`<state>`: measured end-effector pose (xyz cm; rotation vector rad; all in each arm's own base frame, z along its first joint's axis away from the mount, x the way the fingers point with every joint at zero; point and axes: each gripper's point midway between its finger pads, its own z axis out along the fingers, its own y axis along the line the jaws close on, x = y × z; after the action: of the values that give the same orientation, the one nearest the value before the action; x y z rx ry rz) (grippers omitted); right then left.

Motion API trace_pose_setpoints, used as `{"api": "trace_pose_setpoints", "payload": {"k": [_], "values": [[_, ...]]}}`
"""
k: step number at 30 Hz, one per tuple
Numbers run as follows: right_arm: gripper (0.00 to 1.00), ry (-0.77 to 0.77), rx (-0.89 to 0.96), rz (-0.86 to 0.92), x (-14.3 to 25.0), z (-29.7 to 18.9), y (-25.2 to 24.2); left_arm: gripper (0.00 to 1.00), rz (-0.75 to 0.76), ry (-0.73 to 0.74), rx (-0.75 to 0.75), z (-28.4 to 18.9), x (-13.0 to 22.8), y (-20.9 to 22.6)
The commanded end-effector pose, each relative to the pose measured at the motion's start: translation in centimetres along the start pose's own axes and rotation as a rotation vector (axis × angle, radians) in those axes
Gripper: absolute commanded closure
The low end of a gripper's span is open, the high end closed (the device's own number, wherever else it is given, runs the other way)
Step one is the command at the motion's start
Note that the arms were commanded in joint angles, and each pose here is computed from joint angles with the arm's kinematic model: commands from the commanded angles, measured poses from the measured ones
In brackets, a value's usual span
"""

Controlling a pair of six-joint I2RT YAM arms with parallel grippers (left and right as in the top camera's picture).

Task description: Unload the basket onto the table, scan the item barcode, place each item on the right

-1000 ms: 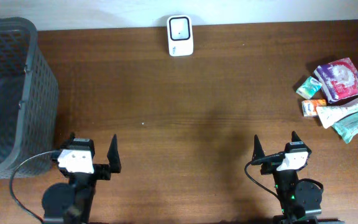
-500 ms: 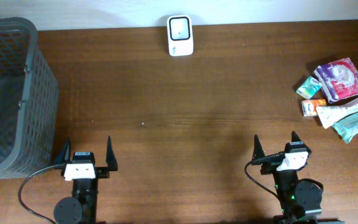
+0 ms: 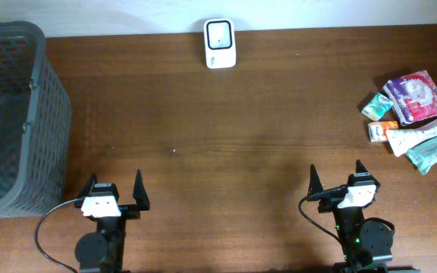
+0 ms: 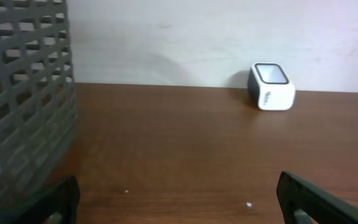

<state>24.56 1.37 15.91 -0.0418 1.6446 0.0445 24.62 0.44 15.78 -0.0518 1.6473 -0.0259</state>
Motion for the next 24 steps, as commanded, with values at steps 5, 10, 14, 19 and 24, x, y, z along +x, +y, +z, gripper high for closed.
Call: {"api": "trace_pose_setpoints", "payload": {"k": [5, 10, 14, 19, 24], "values": [[0.01, 0.005, 0.016, 0.012, 0.36, 0.03, -0.33, 0.01, -0.01, 0.003, 0.001, -0.02, 0.2, -0.09], [0.01, 0.005, 0.016, 0.012, 0.36, 0.03, -0.33, 0.01, -0.007, 0.003, -0.004, -0.02, 0.21, -0.02], [0.01, 0.005, 0.016, 0.012, 0.36, 0.03, -0.33, 0.01, -0.004, 0.004, -0.005, -0.02, 0.22, 0.0], [0.01, 0.005, 0.016, 0.012, 0.36, 0.03, -0.33, 0.01, -0.004, 0.004, -0.003, -0.02, 0.24, -0.03], [0.01, 0.005, 0.016, 0.012, 0.36, 0.03, -0.33, 0.01, -0.003, 0.004, -0.003, -0.02, 0.23, -0.03]]}}
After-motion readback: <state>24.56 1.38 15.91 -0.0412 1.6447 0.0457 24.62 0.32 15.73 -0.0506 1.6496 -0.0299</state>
